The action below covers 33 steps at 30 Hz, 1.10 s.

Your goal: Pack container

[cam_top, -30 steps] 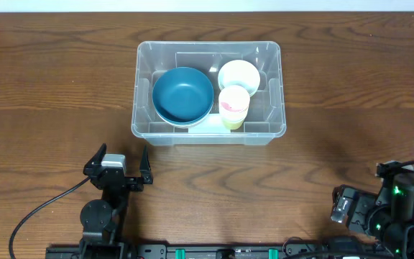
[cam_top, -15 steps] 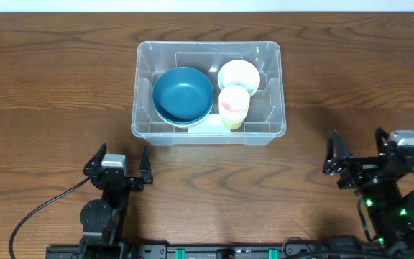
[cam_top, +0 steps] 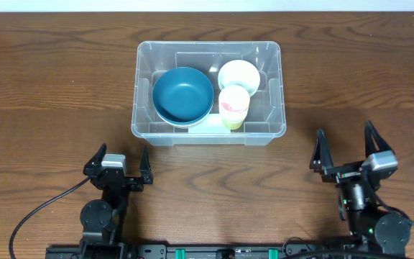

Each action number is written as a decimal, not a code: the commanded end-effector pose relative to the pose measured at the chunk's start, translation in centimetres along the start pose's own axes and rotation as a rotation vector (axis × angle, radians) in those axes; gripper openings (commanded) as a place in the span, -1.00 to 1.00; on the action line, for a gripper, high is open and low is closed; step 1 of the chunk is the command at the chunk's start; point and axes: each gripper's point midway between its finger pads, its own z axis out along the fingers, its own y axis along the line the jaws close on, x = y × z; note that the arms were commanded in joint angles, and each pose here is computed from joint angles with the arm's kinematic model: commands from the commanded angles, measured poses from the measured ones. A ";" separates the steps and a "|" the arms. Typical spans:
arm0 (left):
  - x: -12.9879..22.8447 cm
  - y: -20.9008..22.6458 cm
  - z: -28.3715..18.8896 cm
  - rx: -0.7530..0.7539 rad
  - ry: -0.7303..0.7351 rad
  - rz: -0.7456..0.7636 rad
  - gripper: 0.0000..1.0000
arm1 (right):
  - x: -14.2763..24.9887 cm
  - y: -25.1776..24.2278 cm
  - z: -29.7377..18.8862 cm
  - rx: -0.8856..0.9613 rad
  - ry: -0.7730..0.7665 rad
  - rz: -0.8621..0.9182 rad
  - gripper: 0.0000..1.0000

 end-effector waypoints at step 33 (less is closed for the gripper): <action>1.6 0.4 0.1 -0.021 0.049 0.006 0.96 | 13.0 -2.4 -2.8 0.097 0.319 -0.071 0.99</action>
